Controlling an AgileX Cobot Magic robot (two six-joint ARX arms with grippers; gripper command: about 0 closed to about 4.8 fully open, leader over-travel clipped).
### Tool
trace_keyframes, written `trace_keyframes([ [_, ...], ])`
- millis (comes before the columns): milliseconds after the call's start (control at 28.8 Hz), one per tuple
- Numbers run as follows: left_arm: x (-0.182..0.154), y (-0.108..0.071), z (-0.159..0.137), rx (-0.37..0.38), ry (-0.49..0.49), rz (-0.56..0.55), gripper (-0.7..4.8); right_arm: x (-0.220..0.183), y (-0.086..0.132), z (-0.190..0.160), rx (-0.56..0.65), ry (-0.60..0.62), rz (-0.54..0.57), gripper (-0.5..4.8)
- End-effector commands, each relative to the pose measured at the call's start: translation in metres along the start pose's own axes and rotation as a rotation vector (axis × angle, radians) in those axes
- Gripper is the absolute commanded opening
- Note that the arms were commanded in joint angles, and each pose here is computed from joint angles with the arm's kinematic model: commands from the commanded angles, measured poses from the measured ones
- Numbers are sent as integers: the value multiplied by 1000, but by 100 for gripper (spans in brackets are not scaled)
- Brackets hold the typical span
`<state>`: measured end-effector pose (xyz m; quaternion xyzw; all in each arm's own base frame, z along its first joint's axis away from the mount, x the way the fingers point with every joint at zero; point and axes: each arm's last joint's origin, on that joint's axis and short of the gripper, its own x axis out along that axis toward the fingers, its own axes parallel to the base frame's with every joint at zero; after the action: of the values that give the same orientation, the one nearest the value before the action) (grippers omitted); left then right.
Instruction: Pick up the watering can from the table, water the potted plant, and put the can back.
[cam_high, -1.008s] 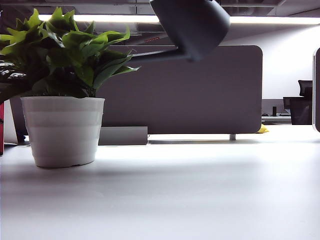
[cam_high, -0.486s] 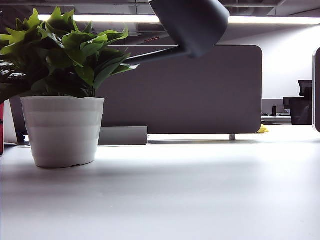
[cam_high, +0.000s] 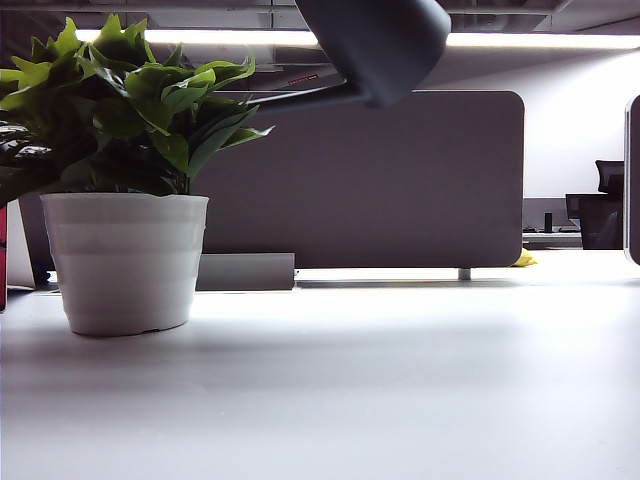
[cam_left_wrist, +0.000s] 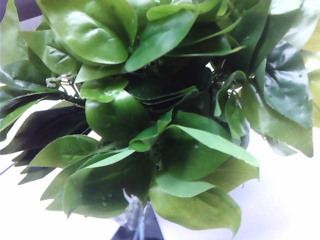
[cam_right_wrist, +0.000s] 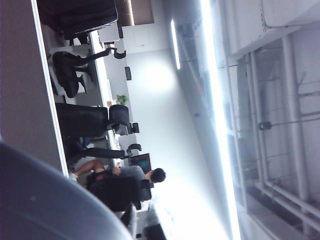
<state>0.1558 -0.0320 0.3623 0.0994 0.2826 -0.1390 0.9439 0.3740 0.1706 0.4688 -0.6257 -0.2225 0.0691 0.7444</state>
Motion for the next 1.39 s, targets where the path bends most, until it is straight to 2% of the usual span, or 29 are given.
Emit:
trace_keyframes([
  [35, -2, 0, 2, 4, -14, 6, -5, -5, -13, 2, 91, -12, -38, -4],
  [139, -4, 0, 2, 4, -22, 7, -5, -6, -7, 0, 108, 18, 39, -4],
  [208, -4, 0, 2, 4, -22, 7, -5, -9, -11, -7, 205, 53, 42, -5],
  [243, -4, 0, 2, 4, -23, 8, -5, -14, -18, -10, 294, 80, 32, -5],
  [347, -5, 0, 2, 1, -33, 9, -5, -24, -30, -17, 457, 142, 5, -5],
  [417, -6, 0, 4, -2, -48, 8, -5, -29, -33, -26, 550, 184, 27, -5],
  [591, -13, 0, 5, -12, -95, 5, -5, -43, -38, -46, 933, 242, 77, -5],
  [625, -13, 0, 6, -19, -100, -6, -5, -46, -38, -48, 962, 255, 81, -5],
  [730, -17, -2, 6, -17, -132, -50, -5, -57, -21, -54, 1056, 290, 118, -5],
  [938, -28, -4, 7, -29, -196, -95, -5, -97, 11, -53, 1221, 273, 88, -5],
  [1077, -35, -5, 6, -23, -228, -127, -5, -122, 27, -52, 1245, 273, 82, -5],
  [1251, -41, -6, 5, -8, -257, -135, -5, -156, 62, -56, 1244, 292, 84, -5],
  [1390, -45, -10, 6, 29, -299, -238, -5, -182, 98, -60, 1271, 315, 72, -5],
])
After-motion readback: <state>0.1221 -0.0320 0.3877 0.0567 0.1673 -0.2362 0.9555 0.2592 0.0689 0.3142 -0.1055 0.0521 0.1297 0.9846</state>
